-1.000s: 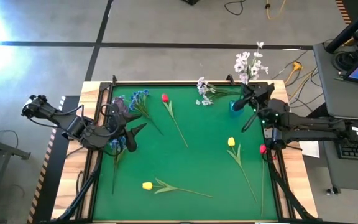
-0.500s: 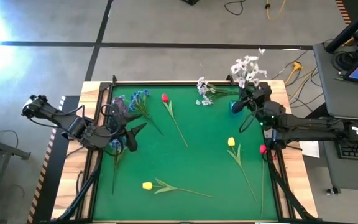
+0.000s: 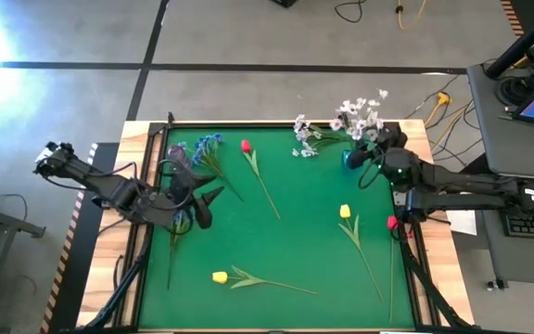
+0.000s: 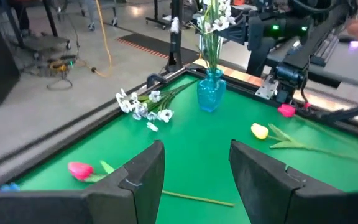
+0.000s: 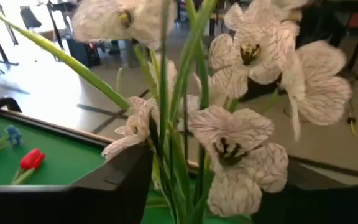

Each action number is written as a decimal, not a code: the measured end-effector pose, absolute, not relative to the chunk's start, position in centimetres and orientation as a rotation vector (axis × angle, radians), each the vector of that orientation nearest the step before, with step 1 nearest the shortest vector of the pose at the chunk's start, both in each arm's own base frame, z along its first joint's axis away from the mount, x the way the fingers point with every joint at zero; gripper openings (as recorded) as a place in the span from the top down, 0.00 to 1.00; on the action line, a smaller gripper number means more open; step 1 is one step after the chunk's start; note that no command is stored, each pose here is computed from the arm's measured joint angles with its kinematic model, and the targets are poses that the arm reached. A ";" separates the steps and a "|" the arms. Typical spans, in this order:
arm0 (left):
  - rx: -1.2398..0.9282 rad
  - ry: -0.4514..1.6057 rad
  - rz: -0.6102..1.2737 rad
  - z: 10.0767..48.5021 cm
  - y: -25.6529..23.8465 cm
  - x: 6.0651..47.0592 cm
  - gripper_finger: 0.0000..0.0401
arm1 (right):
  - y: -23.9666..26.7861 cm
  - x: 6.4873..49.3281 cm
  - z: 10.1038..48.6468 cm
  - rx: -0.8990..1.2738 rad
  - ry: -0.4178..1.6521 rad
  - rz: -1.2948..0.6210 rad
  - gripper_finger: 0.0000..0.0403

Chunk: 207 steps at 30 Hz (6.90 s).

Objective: Sort flowers into vase by color
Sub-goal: Put the bottom white flowers into the blue vase, then put the bottom blue flowers into the purple vase

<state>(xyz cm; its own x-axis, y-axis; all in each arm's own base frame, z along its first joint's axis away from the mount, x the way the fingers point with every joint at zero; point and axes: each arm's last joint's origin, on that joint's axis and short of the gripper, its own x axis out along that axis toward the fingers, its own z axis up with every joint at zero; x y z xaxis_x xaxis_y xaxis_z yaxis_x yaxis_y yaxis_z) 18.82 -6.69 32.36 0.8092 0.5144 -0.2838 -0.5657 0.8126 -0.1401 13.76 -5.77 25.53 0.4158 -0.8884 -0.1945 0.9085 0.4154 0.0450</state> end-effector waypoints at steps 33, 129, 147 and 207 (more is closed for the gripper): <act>-0.633 0.649 0.641 26.6 -6.8 20.7 0.33 | -4.4 11.7 27.4 0.621 0.421 -0.975 0.29; -0.711 1.351 1.057 13.9 -11.1 15.4 0.76 | -4.3 14.3 26.3 0.751 0.624 -0.776 0.38; -0.575 1.041 0.760 19.9 -11.8 18.2 1.00 | -3.8 14.5 27.2 0.738 0.629 -0.680 0.38; 0.144 0.002 1.524 28.7 5.8 9.9 1.00 | -4.0 15.7 28.3 0.662 0.474 -0.616 0.38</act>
